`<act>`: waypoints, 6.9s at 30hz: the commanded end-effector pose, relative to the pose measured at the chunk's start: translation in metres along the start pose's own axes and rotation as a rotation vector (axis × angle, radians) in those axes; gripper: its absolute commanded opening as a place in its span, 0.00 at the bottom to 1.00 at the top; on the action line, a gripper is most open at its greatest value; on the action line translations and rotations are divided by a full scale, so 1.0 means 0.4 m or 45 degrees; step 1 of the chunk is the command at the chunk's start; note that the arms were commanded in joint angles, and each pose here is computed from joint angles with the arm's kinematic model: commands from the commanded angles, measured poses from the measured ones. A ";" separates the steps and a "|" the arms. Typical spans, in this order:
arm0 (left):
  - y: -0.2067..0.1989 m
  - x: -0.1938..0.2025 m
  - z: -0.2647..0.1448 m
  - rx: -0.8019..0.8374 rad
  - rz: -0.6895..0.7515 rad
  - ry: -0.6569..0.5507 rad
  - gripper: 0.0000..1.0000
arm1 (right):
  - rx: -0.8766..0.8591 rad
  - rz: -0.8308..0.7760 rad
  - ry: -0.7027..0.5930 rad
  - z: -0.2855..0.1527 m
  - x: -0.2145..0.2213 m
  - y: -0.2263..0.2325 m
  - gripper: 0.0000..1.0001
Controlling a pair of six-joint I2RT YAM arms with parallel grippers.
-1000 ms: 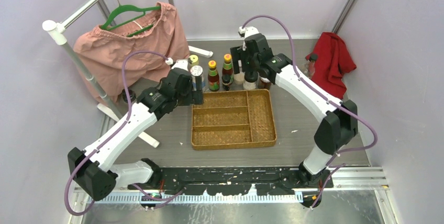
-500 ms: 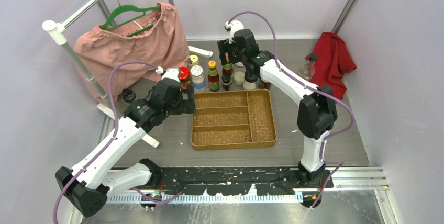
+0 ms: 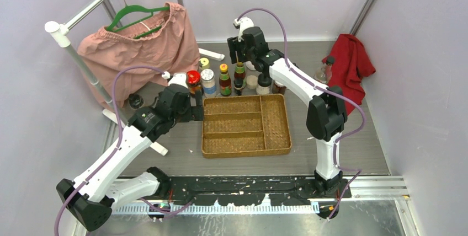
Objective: Organize the condiment bottles
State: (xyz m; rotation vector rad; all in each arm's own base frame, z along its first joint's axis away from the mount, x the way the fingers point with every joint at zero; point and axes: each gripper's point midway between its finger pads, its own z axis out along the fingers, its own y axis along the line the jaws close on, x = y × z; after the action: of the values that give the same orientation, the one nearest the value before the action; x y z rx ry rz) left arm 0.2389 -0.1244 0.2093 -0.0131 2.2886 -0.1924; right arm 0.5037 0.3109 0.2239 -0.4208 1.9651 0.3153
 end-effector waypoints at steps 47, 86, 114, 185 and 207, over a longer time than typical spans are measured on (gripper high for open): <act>0.006 0.006 -0.010 0.011 0.014 -0.019 1.00 | -0.032 0.027 -0.230 -0.081 -0.228 0.016 0.14; -0.029 0.014 0.032 0.057 0.016 0.014 0.99 | 0.019 0.043 -0.310 -0.552 -0.248 -0.006 0.04; -0.023 0.044 0.042 0.055 0.009 0.042 0.98 | -0.084 0.051 -0.216 -0.380 -0.056 0.077 0.01; -0.003 0.055 0.026 0.036 0.016 0.038 0.98 | 0.181 0.115 0.097 -0.111 -0.089 -0.194 1.00; -0.003 0.055 0.026 0.037 0.018 0.038 0.98 | 0.094 0.170 0.301 -0.049 0.114 -0.143 0.94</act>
State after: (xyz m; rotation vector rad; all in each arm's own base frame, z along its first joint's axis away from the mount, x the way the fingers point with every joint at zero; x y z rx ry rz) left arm 0.2293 -0.1283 0.1788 0.0184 2.3436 -0.2150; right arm 0.4908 0.2361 0.1505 -0.3121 2.3337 0.2313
